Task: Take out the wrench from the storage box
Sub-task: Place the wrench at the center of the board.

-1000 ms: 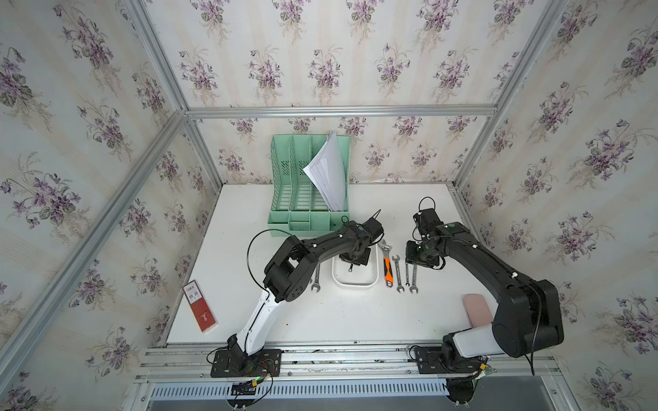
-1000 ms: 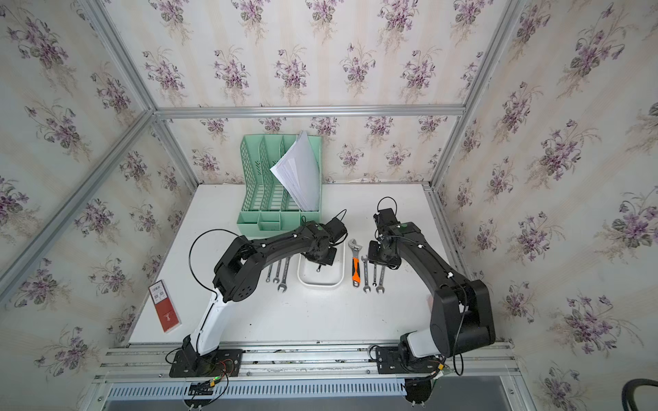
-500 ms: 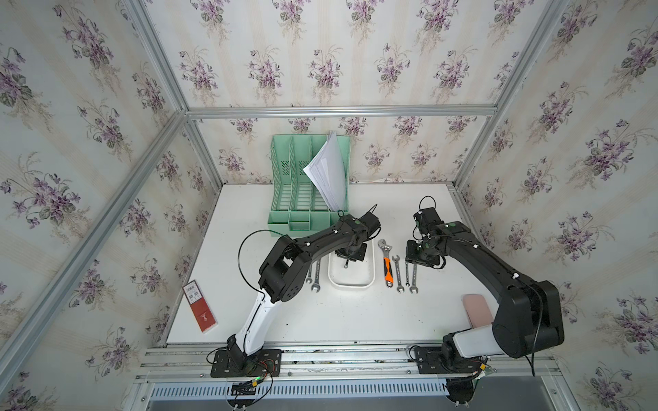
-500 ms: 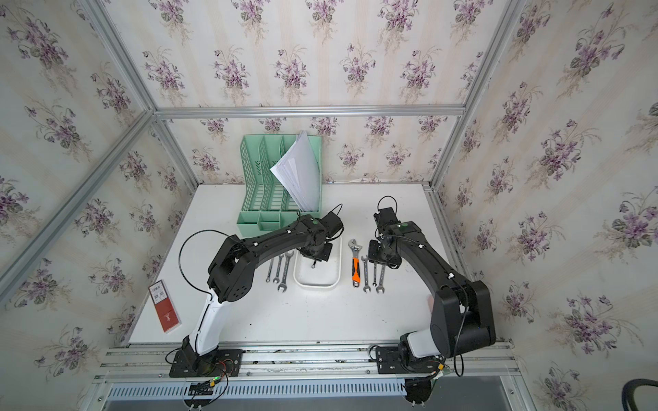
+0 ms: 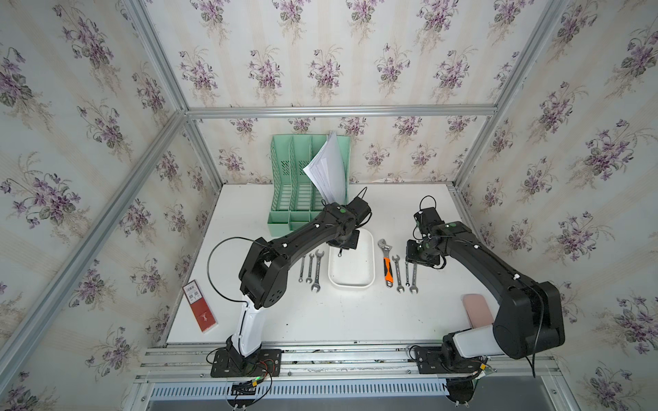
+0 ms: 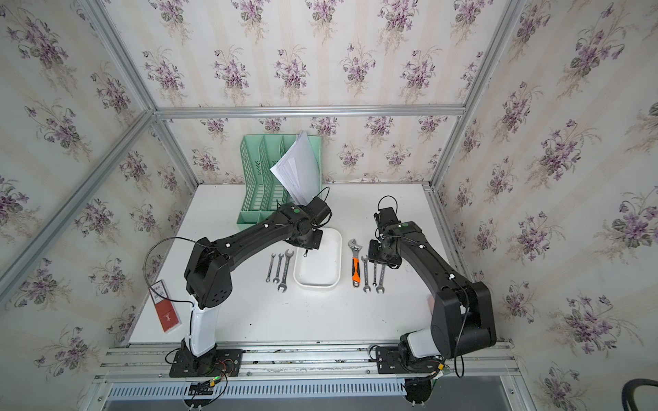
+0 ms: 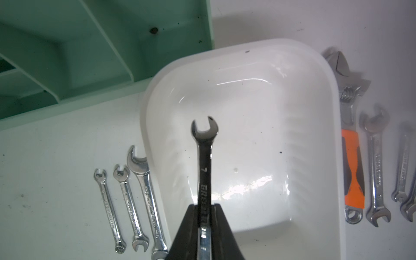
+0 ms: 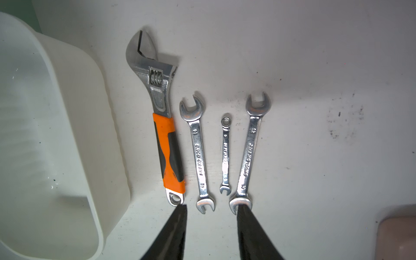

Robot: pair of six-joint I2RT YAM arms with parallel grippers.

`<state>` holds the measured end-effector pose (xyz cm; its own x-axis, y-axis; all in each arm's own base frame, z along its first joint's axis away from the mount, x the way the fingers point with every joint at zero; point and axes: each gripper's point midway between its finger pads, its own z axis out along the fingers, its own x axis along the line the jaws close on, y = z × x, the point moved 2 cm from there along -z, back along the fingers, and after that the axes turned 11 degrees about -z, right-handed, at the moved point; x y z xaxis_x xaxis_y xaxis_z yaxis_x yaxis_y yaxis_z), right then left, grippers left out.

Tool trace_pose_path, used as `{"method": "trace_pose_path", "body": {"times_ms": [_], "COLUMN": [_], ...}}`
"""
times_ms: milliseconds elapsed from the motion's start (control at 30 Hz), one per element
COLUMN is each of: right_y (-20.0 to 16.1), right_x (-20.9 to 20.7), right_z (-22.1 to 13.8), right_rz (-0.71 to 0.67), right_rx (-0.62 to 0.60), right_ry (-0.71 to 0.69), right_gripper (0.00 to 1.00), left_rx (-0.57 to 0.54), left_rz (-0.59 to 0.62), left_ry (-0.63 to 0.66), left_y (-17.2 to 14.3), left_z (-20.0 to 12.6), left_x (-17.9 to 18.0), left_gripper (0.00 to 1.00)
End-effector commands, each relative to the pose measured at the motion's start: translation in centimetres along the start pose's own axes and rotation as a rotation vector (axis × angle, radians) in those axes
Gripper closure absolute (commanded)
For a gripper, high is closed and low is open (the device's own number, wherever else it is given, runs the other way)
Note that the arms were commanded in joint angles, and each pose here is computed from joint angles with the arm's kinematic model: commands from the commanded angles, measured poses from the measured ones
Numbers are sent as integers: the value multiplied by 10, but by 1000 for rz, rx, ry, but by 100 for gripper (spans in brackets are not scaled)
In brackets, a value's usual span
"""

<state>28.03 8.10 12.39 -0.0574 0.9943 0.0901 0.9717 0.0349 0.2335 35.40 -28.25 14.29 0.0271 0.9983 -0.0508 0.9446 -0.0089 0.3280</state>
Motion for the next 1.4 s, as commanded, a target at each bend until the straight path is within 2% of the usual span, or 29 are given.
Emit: {"method": "trace_pose_path", "body": {"times_ms": [0, 300, 733, 1367], "right_y": [0, 1, 2, 10], "right_x": [1, 2, 2, 3], "right_z": [0, 0, -4, -7], "right_rz": [1, 2, 2, 3], "right_rx": [3, 3, 0, -29], "right_ry": [5, 10, 8, 15], "right_gripper": [58, 58, 58, 58], "left_rx": [-13, -35, 44, 173], "left_rz": [-10, -52, -151, -188], "left_ry": [35, 64, 125, 136], "left_y": [2, 2, -32, -81], "left_z": [-12, -18, 20, 84], "left_x": [23, 79, 146, 166], "left_gripper": [83, 83, 84, 84]}}
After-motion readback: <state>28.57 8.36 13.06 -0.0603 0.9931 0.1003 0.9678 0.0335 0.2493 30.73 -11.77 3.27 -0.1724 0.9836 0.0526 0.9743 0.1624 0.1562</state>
